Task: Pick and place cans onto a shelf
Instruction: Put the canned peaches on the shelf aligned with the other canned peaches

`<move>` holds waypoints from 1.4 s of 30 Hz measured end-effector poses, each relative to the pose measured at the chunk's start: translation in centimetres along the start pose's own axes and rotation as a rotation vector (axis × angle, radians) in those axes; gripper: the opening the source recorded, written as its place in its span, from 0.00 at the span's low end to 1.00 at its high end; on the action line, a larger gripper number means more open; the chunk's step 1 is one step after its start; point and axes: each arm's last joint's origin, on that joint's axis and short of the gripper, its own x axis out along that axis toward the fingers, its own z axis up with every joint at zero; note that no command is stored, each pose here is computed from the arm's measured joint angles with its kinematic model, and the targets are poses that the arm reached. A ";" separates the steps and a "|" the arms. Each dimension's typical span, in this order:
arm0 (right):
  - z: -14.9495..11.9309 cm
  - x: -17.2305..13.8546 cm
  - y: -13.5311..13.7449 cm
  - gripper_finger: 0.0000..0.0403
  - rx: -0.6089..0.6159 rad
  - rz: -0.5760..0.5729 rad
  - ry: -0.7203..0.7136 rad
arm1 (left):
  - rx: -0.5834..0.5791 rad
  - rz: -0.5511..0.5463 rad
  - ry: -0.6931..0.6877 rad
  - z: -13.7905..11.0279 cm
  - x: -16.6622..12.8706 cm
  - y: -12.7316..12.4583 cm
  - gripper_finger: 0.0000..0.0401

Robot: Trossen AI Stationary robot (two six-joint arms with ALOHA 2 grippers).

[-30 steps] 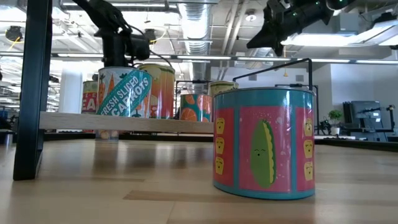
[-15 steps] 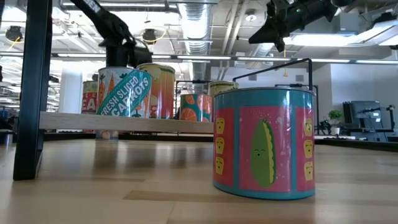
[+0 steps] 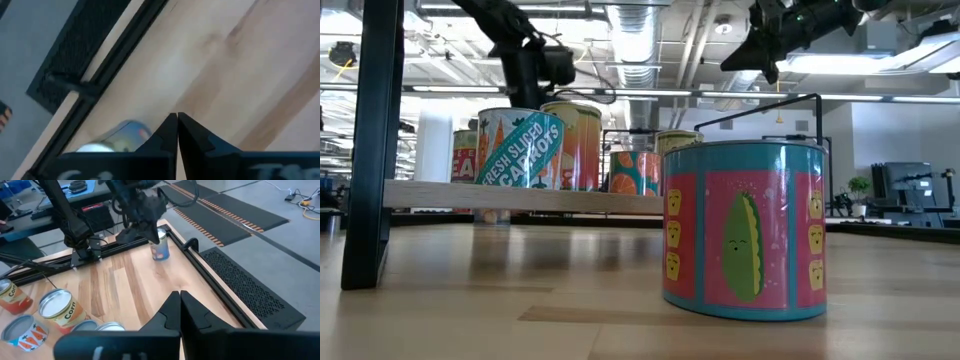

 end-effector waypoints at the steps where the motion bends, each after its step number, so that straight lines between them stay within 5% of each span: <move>1: 0.0 0.0 0.0 0.03 -0.001 0.000 0.000 | 0.007 -0.012 -0.010 0.2 -0.2 -0.2 0.00; 10: 0.0 0.0 0.0 0.03 0.000 0.001 0.000 | -0.074 0.063 0.018 0.8 -1.9 -0.3 0.02; 25: 0.0 0.0 0.0 0.03 0.000 0.001 0.000 | -0.120 0.139 0.144 -2.0 1.5 0.4 0.38; 32: 0.0 0.0 0.0 0.03 0.001 0.001 0.000 | -0.169 0.246 0.161 -2.3 1.8 0.6 0.39; 42: 0.0 0.0 0.0 0.03 0.001 0.001 0.000 | -0.181 0.238 0.177 -2.5 1.8 0.8 0.36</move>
